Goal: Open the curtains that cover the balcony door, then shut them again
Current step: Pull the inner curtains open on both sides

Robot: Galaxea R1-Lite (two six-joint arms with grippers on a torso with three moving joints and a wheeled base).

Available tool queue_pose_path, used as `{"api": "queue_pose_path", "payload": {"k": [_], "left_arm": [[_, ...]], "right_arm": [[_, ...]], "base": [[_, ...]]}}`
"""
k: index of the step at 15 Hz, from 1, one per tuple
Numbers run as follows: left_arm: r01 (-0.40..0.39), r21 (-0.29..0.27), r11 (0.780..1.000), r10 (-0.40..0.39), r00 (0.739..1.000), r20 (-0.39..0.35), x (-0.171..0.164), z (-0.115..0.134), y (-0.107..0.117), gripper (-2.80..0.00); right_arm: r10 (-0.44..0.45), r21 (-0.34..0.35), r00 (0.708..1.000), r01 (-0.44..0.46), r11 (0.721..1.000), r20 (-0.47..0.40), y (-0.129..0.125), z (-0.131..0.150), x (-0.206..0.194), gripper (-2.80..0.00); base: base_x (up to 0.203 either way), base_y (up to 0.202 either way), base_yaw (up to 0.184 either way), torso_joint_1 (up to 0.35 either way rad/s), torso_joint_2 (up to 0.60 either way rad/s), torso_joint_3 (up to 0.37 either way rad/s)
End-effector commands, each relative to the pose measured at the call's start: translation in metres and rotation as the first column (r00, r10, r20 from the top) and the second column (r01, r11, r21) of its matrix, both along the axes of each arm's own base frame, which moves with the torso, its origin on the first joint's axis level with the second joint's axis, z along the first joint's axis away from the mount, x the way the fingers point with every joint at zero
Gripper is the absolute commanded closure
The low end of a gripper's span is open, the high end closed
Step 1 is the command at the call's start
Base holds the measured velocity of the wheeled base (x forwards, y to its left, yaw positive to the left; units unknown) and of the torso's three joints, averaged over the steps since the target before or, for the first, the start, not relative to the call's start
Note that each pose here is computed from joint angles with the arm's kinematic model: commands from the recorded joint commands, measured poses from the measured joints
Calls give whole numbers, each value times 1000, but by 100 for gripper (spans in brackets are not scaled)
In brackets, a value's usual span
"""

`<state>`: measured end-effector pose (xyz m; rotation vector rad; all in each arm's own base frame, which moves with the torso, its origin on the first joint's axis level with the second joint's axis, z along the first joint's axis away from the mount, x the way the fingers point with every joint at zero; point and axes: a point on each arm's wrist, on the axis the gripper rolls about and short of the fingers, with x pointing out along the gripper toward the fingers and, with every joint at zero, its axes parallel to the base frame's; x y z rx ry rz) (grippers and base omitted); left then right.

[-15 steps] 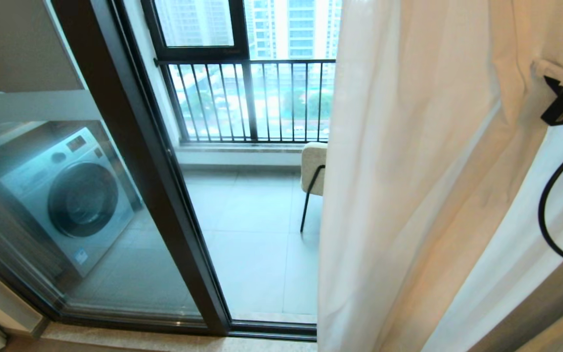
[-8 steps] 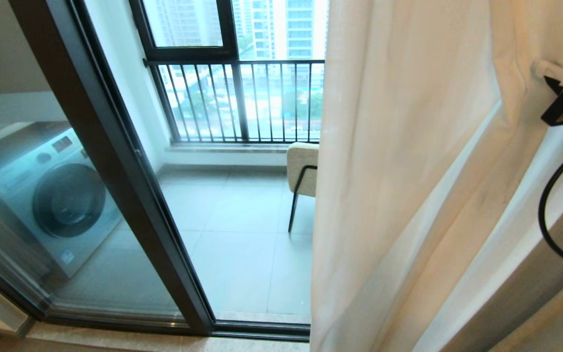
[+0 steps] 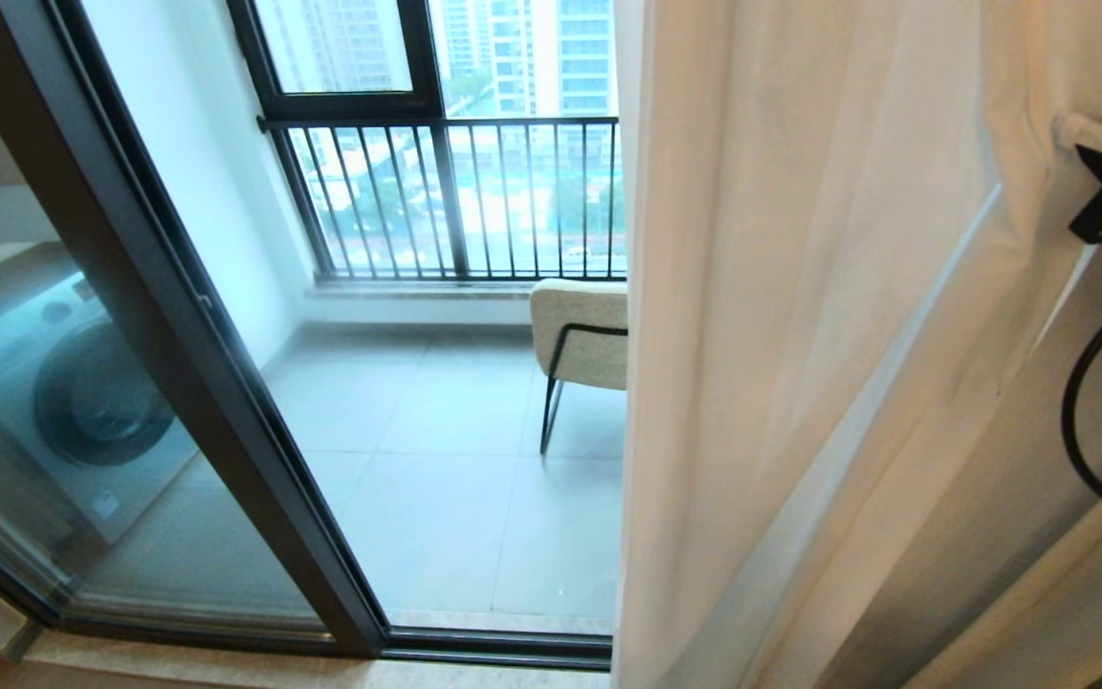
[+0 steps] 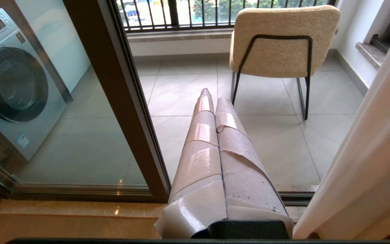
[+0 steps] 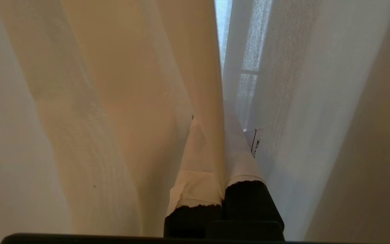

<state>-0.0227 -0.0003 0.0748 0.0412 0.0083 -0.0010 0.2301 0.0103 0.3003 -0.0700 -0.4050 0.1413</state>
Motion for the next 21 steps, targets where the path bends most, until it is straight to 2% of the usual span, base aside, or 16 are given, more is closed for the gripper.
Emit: {"api": "queue_pose_path", "payload": {"k": [1, 9, 12, 21], "left_arm": [[-1, 0, 1000, 1, 1000, -2, 0, 0, 0, 0], [0, 0, 1000, 0, 1000, -2, 0, 0, 0, 0], [-1, 0, 1000, 1, 1000, -2, 0, 0, 0, 0], [-1, 2, 1000, 1, 1000, -2, 0, 0, 0, 0]], "right_arm": [[2, -1, 1000, -2, 1000, 9, 0, 1, -1, 0], [5, 1, 1000, -5, 1000, 6, 0, 2, -1, 0], [4, 3, 1000, -4, 1000, 31, 0, 10, -1, 0], [-87, 8, 994, 87, 996, 68, -21, 35, -14, 0]], "base": [[0, 0, 0, 0, 0, 0], [0, 0, 0, 0, 0, 0], [0, 0, 0, 0, 0, 0], [0, 0, 0, 0, 0, 0]]}}
